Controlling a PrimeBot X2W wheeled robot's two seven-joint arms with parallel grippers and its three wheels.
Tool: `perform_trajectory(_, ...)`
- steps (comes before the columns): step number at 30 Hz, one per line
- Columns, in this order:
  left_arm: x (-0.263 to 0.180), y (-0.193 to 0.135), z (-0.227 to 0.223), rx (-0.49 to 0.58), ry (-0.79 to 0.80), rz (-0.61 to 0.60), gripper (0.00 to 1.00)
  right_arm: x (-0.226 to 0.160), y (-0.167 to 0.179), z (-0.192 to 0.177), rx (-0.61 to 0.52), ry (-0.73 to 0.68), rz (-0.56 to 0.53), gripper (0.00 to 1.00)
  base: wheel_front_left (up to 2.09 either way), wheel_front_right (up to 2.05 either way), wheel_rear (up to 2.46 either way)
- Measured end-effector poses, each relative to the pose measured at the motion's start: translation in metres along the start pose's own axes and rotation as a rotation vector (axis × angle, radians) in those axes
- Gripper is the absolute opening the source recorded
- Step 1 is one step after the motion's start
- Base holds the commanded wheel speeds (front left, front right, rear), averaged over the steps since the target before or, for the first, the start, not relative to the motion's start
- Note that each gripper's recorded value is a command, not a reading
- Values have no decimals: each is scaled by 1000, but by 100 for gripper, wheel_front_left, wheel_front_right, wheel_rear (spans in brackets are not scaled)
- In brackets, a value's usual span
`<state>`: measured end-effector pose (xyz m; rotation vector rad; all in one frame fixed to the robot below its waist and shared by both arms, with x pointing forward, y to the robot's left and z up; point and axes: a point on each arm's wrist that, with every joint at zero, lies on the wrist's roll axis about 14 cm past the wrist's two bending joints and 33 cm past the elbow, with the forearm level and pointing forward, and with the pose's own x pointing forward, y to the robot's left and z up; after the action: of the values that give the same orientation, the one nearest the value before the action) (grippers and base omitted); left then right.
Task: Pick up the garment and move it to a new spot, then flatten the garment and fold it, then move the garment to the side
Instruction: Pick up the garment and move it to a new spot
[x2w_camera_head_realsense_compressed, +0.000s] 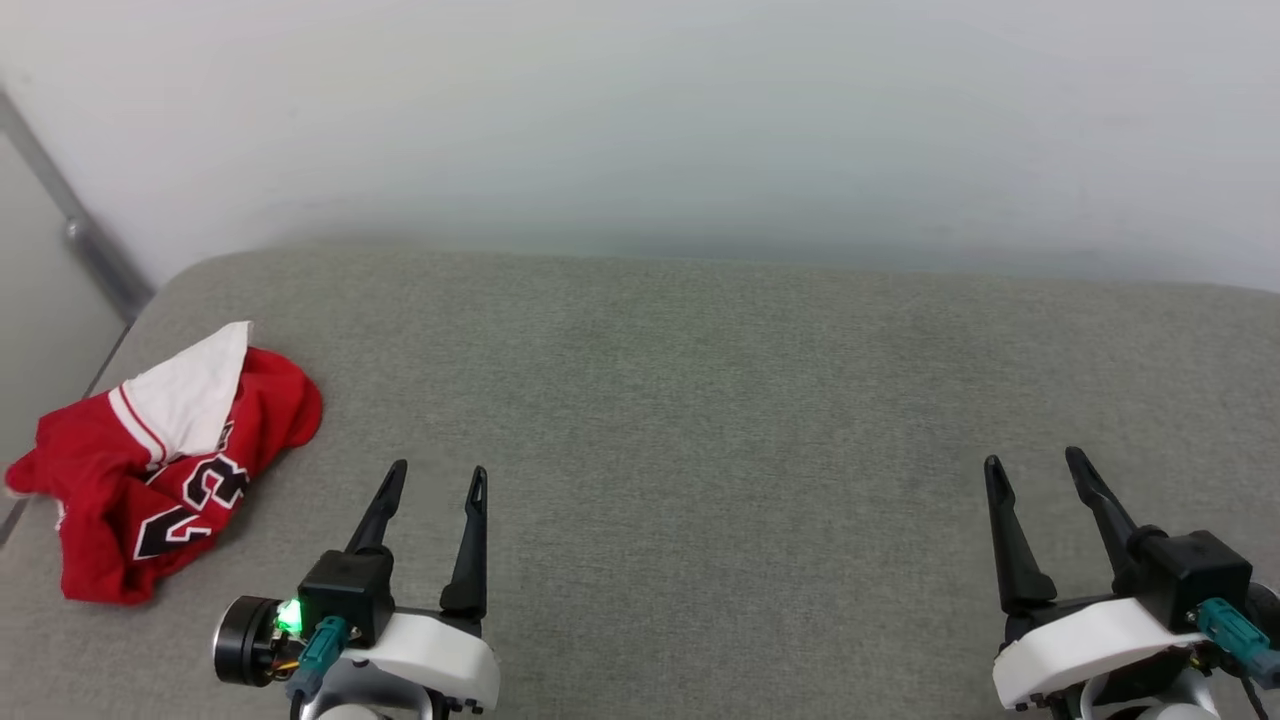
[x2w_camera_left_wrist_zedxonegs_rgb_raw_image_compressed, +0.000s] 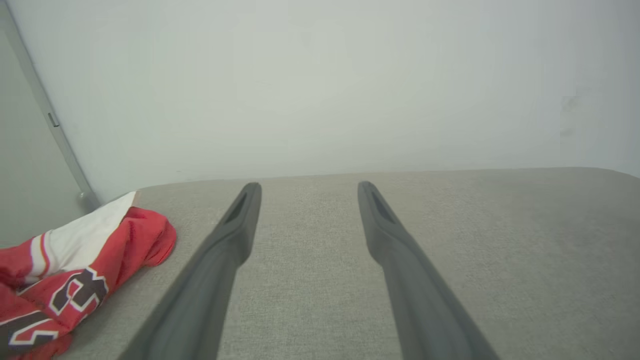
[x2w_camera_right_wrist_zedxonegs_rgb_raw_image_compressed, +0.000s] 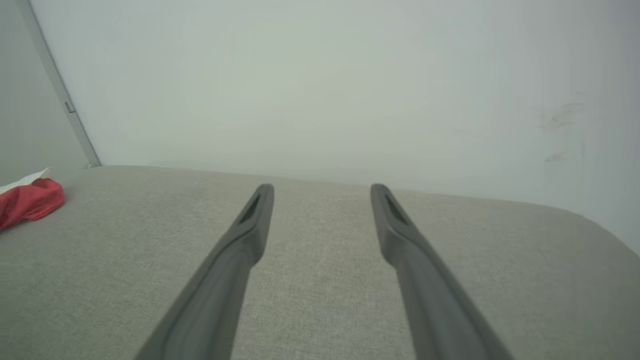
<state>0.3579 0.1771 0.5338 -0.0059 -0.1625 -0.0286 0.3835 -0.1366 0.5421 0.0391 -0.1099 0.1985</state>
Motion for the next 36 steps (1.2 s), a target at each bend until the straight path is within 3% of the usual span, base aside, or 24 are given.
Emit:
perform_trajectory(18, -61, 103, 11, 61, -1, 342, 100, 41, 119, 3, 34, -17, 350, 100, 0, 0, 0)
perform_trajectory(27, -98, 133, 15, 80, 5, 467, 100, 47, 165, 3, 50, -19, 481, 100, 0, 0, 0)
perform_trajectory(36, -110, 145, 19, 88, 4, 512, 100, 49, 180, 1, 57, -12, 524, 100, 0, 0, 0)
